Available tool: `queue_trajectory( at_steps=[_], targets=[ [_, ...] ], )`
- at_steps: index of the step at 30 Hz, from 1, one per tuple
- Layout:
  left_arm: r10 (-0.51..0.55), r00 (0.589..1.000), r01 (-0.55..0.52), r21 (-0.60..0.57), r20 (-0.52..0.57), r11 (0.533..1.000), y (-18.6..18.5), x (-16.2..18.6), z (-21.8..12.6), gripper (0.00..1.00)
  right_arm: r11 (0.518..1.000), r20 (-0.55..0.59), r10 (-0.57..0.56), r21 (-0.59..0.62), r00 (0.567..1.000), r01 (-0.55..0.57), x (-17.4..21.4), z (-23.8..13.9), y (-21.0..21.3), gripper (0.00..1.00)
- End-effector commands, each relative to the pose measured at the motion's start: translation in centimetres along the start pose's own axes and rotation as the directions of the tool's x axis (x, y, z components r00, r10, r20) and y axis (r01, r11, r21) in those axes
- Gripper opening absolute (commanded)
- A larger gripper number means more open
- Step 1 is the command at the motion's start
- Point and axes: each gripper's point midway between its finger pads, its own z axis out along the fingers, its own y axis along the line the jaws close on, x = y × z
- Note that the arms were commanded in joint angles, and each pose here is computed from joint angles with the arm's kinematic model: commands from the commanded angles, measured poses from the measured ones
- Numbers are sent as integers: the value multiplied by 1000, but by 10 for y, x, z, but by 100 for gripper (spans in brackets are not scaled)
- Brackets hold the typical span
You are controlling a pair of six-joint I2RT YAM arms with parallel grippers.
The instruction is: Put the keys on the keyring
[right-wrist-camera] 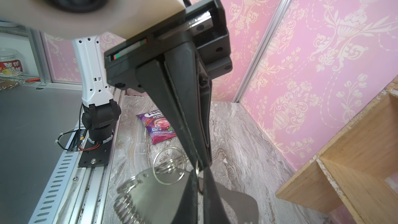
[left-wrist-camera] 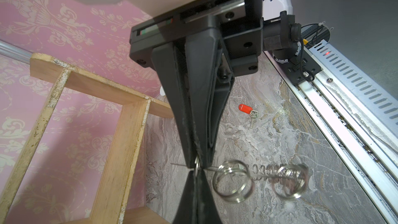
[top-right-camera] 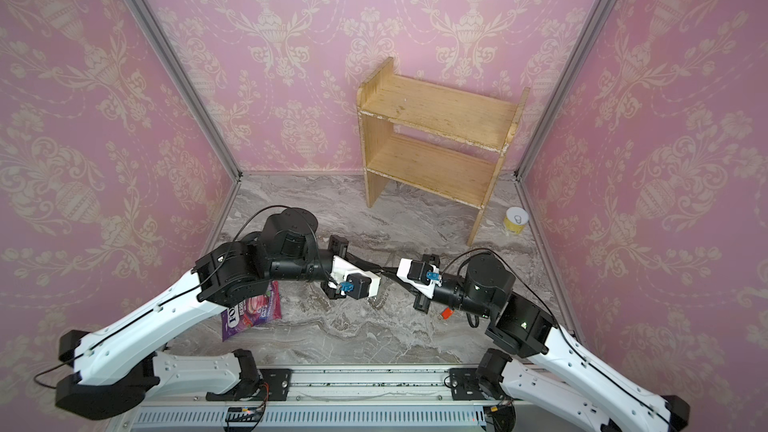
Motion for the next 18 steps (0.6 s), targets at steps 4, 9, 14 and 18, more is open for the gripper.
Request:
queue_trajectory(
  at_steps=[4,9,14,18],
  targets=[
    [18,997,-16,-20,82,1000,7,-24,-13,0,1000,19,14,-21,1000,-13,-2,-1,5,1],
    [14,997,-12,-28,78,1000,7,-23,-12,0,1000,41,12,-12,999,-11,-7,-4,4,0],
    [-2,996,5,-35,86,999,7,-23,-12,1,1000,65,15,0,998,-15,-13,-9,3,0],
    [-8,996,12,-39,94,999,6,-23,-11,3,1000,72,18,4,997,-18,-15,-12,3,0]
  ],
)
